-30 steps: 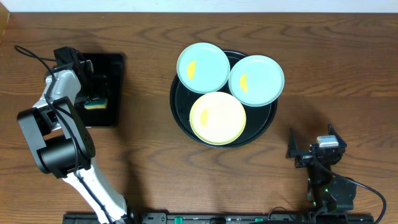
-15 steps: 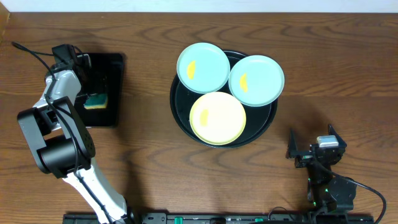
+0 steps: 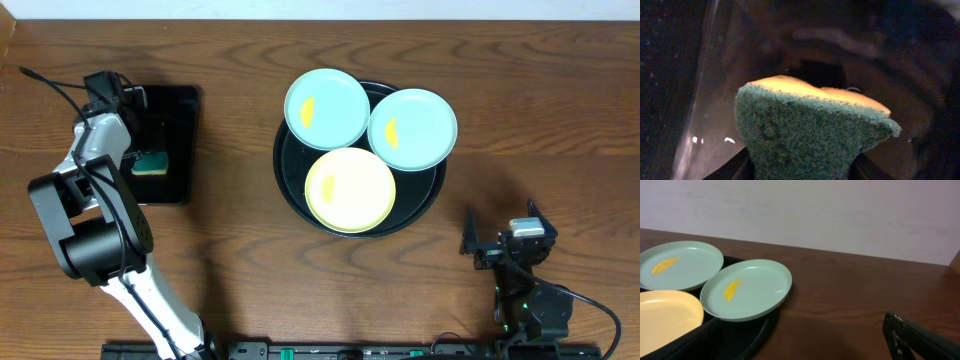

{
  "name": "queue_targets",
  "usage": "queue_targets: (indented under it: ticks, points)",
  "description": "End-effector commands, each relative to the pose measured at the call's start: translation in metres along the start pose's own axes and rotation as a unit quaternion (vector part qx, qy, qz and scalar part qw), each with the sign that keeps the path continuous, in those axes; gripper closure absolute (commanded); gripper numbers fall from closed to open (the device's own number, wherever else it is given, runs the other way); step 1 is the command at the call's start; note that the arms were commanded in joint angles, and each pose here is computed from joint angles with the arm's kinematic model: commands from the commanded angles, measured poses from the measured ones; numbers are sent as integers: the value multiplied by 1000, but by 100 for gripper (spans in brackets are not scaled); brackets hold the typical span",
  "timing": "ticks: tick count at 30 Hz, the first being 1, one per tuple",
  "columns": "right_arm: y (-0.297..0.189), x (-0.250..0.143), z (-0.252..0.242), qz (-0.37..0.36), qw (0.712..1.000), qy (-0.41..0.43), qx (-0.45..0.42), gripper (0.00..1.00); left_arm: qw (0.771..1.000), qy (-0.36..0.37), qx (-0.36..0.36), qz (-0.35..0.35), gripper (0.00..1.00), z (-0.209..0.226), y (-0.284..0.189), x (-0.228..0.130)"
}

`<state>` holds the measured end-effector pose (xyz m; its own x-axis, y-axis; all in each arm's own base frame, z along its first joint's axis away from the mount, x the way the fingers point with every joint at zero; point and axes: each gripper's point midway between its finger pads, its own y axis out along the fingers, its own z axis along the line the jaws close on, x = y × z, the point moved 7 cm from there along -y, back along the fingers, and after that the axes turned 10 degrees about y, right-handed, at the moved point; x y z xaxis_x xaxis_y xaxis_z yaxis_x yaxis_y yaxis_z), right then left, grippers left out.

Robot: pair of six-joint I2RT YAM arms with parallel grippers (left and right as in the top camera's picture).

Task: Clean dirty plates on tray and stack at the side
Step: 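Lower the left gripper and close it on the green sponge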

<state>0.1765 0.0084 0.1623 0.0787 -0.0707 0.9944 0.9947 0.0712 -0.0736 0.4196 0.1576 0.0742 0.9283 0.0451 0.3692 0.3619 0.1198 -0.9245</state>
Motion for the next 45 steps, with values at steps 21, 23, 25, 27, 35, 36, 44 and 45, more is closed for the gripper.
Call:
queue_targets:
  ticks: [21,23,25,27,35,36,44,45]
  points:
    - [0,-1,0,1,1000,-2,-1,1,1000,-1,7,-2,33,1,-25,-2]
    - [0,-1,0,1,1000,-2,-1,1,1000,-1,6,4,30,0,-22,-6]
    - [0,-1,0,1,1000,-2,-1,1,1000,-1,3,11,24,-2,-19,-12]
    - [0,-1,0,1,1000,-2,-1,1,1000,0,2,18,24,-4,-15,-18]
    - [0,-1,0,1,1000,-2,-1,1,998,4,50,28,24,6,-15,-20]
    - [0,-1,0,1,1000,-2,-1,1,998,4,50,28,24,6,-15,-20]
    - [0,-1,0,1,1000,-2,-1,1,998,-2,56,-1,24,8,-29,-8]
    - [0,-1,0,1,1000,-2,-1,1,998,-2,57,-6,24,9,-32,-6]
